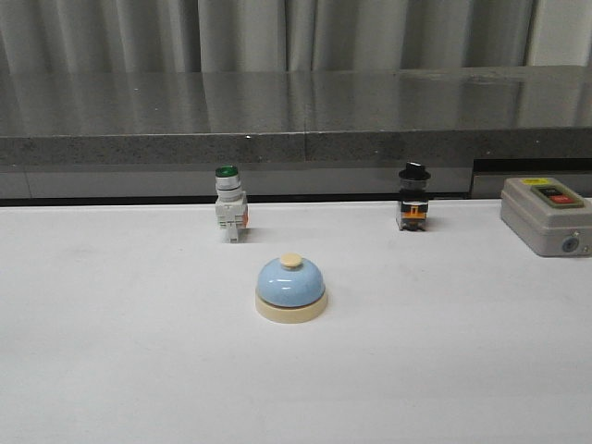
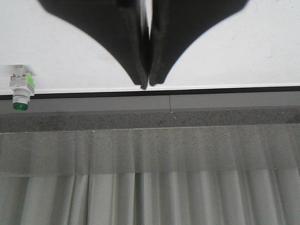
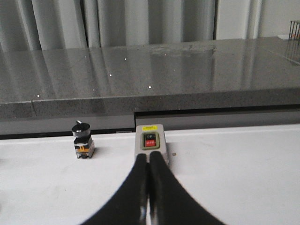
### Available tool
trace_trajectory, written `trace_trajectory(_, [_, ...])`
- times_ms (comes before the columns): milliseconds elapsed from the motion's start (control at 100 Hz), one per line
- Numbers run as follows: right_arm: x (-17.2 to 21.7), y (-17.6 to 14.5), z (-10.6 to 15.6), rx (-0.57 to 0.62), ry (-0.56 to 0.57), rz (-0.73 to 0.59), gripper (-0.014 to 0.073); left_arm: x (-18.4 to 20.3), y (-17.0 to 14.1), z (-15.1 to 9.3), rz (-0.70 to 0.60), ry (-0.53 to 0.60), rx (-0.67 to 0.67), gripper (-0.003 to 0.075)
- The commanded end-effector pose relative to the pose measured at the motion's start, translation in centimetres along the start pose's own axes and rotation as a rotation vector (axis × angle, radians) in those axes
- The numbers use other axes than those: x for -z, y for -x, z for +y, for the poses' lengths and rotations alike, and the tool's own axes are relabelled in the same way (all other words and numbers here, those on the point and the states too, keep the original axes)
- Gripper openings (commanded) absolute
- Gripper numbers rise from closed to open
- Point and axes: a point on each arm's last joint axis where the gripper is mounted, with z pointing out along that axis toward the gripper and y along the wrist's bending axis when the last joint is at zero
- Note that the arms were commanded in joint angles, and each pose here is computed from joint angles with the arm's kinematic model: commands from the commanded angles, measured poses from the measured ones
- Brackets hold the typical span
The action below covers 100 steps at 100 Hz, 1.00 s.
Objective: Place and press bell with both arms
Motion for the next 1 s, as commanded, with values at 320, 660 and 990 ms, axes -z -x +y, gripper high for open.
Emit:
trace_trajectory(320, [-3.1,7.3,0.8,0.013,-0.017,0.063,-0.0068,0.2,0.1,0.0,-0.087,0.003,0.005,-0.0019])
trace_trajectory(660, [-9.1,9.8,1.3,0.016,-0.034,0.279,-0.0068,0.2,0.1,0.0,-0.087,0.003,0.005,-0.0019])
trace_trajectory(990, [-15.5,10.3,4.5,0.059,0.076,0.556,-0.0068,0.2,0.1,0.0,-0.087,0.003,0.005,-0.0019])
